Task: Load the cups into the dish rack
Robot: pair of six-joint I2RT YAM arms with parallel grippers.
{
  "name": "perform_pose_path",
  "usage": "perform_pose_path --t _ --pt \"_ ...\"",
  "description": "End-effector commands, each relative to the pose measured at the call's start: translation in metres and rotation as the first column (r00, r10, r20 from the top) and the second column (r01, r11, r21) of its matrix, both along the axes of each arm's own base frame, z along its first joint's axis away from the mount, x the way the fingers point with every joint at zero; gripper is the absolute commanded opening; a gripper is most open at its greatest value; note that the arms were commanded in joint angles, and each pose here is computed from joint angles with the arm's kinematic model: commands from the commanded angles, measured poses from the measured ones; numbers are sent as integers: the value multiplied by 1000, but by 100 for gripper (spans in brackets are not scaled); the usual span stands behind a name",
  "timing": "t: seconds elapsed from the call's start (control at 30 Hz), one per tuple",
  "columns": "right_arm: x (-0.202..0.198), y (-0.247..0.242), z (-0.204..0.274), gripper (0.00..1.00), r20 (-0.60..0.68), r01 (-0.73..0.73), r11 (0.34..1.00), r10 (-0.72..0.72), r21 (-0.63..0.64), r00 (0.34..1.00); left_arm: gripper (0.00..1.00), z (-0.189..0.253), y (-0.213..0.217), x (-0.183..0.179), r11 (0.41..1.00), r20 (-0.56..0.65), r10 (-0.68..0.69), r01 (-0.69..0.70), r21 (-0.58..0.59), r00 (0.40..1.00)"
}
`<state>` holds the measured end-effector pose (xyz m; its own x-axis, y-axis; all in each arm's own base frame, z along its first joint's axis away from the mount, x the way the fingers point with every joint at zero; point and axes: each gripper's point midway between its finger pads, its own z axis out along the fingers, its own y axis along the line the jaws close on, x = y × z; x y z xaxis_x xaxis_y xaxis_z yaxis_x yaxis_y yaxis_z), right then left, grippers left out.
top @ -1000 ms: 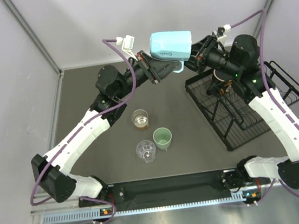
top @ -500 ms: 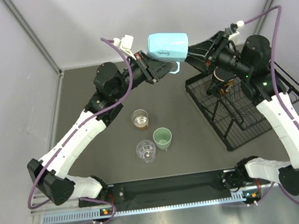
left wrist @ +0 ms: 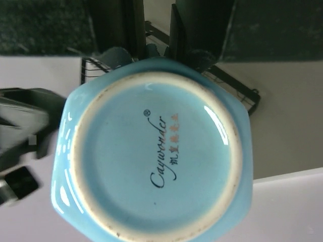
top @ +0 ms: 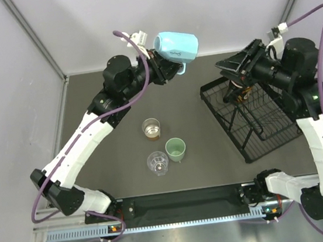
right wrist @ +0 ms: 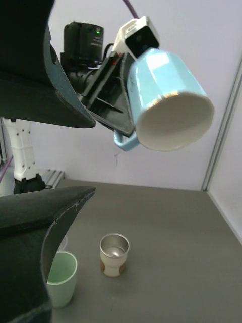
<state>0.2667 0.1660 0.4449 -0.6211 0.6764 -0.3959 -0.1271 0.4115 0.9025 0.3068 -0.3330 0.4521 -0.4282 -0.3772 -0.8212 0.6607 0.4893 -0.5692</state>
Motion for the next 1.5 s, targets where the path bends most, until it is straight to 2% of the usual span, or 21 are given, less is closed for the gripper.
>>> perform_pose_path --t 0.0,0.07,0.13,0.17,0.3,0.53,0.83,1.07,1.4,1.47 --pt "-25 -21 18 50 65 56 990 -48 -128 997 0 25 0 19 998 154 54 -58 23 987" --pt "-32 -28 30 50 93 85 983 -71 -161 993 0 7 -4 37 993 155 91 -102 66 984" --pt "-37 -38 27 50 62 122 970 -111 -211 992 0 -5 -8 49 986 173 109 -128 103 979" --pt "-44 -44 41 50 110 144 963 -122 -226 986 0 -17 -12 62 980 163 128 -149 128 978" --pt "-56 -70 37 50 104 254 918 -233 -304 967 0 -53 -35 93 970 179 121 -155 189 976" --pt "-72 -79 26 50 101 289 906 -270 -308 957 0 -109 -80 150 957 218 142 -190 219 966" --pt "-89 -91 30 50 144 335 884 -303 -327 942 0 -157 -137 203 935 250 174 -239 261 952" --pt "-96 -96 24 51 147 348 872 -316 -343 937 0 -178 -155 217 924 253 182 -253 286 950" --pt "-96 -93 13 52 122 334 882 -311 -333 943 0 -203 -196 195 939 239 119 -188 289 964" --pt "-96 -93 12 51 120 335 882 -313 -332 942 0 -211 -202 191 931 236 100 -175 321 967"
